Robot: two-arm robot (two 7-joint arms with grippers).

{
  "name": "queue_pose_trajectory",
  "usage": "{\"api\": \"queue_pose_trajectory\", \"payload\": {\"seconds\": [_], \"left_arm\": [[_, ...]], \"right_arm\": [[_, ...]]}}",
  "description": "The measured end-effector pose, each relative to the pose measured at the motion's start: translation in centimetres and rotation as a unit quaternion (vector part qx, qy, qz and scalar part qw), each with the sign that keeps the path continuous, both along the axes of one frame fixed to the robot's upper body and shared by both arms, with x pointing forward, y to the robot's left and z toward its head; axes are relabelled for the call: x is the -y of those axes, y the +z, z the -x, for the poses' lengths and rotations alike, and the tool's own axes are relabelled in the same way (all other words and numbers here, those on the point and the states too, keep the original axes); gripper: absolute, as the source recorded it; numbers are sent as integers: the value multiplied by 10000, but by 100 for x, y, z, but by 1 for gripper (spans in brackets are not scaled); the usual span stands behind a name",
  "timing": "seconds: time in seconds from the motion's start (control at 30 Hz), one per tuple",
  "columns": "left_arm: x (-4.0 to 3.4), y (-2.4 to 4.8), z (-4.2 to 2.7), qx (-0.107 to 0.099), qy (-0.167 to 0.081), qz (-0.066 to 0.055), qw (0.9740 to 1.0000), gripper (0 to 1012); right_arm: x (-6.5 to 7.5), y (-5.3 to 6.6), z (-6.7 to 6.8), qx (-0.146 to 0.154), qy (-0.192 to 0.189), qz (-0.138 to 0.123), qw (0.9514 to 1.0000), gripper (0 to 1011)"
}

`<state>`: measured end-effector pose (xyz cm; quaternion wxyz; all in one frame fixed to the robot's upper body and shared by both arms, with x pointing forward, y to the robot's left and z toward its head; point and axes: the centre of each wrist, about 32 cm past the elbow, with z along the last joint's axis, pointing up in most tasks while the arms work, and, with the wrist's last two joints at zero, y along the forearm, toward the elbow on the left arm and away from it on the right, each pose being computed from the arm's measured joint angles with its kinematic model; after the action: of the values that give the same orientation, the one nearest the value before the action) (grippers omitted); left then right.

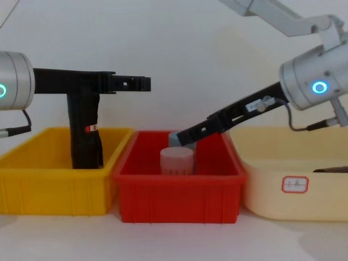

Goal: Pick up the garbage bag with the one hand and transfer it to the other hand.

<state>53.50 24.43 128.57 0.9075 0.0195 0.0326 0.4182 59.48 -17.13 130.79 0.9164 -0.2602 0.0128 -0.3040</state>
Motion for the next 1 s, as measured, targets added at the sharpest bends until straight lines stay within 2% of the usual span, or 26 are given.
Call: {"api": "queue_pose_trajectory", "payload": {"seconds": [0.33, 1.0], "left_arm": [[0, 0, 0, 0, 0, 0, 10000, 1001], [0, 0, 0, 0, 0, 0, 10000, 1001]], "right_arm": [[-132, -77, -51, -23, 127, 54, 9999, 1001], [-263, -240, -189, -143, 119, 27, 9998, 1001]]}}
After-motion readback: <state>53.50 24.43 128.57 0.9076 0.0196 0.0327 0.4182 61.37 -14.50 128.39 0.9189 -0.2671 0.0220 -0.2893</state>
